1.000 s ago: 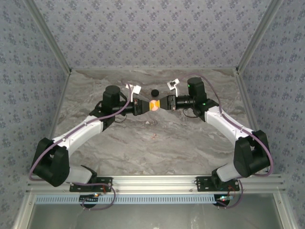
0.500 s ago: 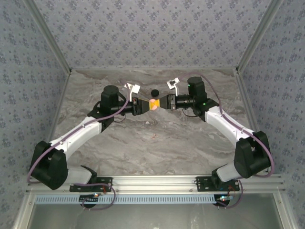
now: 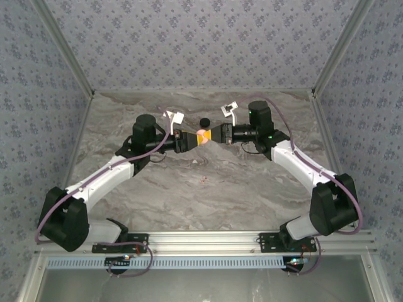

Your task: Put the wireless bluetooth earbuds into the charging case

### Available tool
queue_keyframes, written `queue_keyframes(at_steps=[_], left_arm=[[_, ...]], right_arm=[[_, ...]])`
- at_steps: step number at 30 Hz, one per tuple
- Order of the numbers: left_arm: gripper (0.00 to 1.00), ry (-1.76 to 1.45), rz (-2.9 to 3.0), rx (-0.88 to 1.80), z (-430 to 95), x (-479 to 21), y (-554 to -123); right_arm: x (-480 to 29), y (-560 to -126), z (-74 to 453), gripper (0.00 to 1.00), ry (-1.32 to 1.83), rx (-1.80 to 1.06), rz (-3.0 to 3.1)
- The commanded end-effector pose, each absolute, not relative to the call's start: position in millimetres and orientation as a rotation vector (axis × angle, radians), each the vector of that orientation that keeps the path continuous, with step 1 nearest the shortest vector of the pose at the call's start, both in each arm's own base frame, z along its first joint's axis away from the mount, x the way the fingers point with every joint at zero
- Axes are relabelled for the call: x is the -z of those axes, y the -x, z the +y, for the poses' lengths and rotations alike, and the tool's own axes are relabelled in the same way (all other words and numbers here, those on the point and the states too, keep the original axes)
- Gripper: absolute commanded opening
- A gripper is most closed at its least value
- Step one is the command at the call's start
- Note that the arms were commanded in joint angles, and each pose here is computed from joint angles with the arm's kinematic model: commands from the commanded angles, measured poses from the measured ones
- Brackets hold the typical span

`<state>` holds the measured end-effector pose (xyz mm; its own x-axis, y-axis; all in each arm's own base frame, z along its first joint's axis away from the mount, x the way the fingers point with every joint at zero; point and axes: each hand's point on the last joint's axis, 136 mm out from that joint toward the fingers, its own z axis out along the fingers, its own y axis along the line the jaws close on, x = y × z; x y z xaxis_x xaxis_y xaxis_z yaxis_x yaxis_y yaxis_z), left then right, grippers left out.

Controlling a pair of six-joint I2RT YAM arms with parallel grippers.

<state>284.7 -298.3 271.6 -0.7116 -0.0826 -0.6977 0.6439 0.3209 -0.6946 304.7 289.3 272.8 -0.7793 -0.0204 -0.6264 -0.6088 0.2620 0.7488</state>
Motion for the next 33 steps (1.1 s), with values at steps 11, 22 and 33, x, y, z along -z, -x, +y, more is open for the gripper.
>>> queue_keyframes(at_steps=[11,22,33], left_arm=[[0.48,-0.495,1.871,1.461,-301.8,-289.3,-283.2],[0.5,-0.465,1.906,1.443,-300.7,-280.7,-287.0],[0.51,-0.45,1.927,1.433,-300.5,-275.8,-289.7]], right_arm=[[-304.0,-302.7,291.8,0.2,0.598,-1.539,1.947],[-307.5,-304.8,291.5,0.2,0.589,-1.528,1.942],[-310.8,-303.7,291.8,0.21,0.595,-1.529,1.935]])
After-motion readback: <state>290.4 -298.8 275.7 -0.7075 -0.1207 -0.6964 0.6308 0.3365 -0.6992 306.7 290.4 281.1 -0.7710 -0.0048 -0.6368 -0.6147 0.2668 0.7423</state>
